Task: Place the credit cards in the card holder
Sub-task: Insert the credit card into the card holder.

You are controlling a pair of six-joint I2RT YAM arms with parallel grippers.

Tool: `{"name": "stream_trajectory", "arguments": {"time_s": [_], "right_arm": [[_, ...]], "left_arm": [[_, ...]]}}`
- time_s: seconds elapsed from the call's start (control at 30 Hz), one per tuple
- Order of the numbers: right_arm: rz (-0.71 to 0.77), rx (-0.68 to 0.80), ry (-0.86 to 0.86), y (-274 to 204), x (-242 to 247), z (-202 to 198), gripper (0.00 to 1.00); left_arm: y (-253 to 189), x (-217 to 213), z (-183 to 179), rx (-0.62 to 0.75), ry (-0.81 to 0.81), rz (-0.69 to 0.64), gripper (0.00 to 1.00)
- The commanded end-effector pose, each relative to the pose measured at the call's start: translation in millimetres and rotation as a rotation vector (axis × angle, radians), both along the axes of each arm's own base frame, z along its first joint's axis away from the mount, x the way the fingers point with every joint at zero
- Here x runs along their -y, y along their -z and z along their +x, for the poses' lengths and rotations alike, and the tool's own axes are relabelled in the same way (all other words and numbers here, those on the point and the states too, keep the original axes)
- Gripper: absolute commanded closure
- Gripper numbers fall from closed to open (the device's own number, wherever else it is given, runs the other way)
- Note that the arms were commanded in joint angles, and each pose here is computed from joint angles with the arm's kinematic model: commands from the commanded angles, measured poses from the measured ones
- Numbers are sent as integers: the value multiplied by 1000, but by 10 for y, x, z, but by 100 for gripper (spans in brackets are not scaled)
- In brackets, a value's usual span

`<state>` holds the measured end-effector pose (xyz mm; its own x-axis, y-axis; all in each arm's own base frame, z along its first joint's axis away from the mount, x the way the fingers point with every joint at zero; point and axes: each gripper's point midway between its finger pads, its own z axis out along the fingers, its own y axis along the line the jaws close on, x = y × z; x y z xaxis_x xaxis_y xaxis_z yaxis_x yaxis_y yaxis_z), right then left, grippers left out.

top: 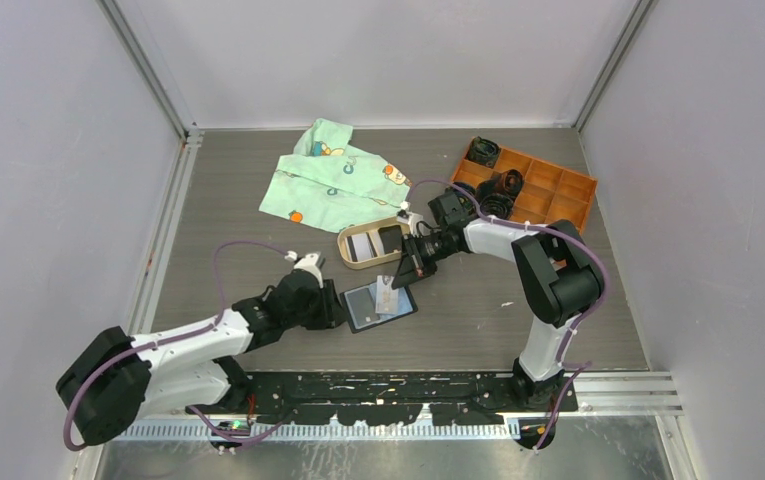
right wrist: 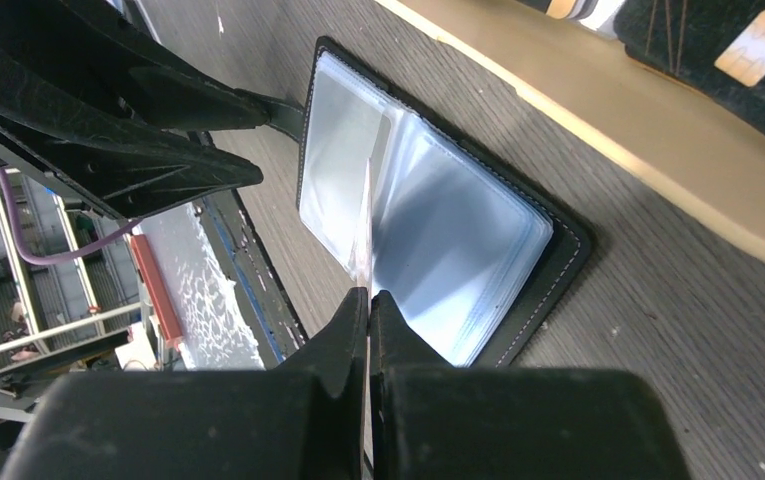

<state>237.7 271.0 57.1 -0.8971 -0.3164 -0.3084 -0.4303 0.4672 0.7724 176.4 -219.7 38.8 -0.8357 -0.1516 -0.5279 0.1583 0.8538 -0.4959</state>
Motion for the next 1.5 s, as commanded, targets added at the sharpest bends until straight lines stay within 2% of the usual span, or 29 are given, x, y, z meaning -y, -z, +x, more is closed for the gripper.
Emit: {"name": "stream_trajectory", "arguments": {"time_s": [0.0,0.73,1.17,1.47], "right_arm": [[2,70,-15,-105,-30,95,99],[-35,12,-14,60,-83,26,99],[-132,68,36,118,22,143,99],[-109,90,20,39,-2,141,99]], "left_arm": [[-179,130,148,39,-14,-43,59],[-29,221,257,3,16,30,59],[64,196,333,-23,16,63,62],[83,220,339,-33,26,65,64]]}}
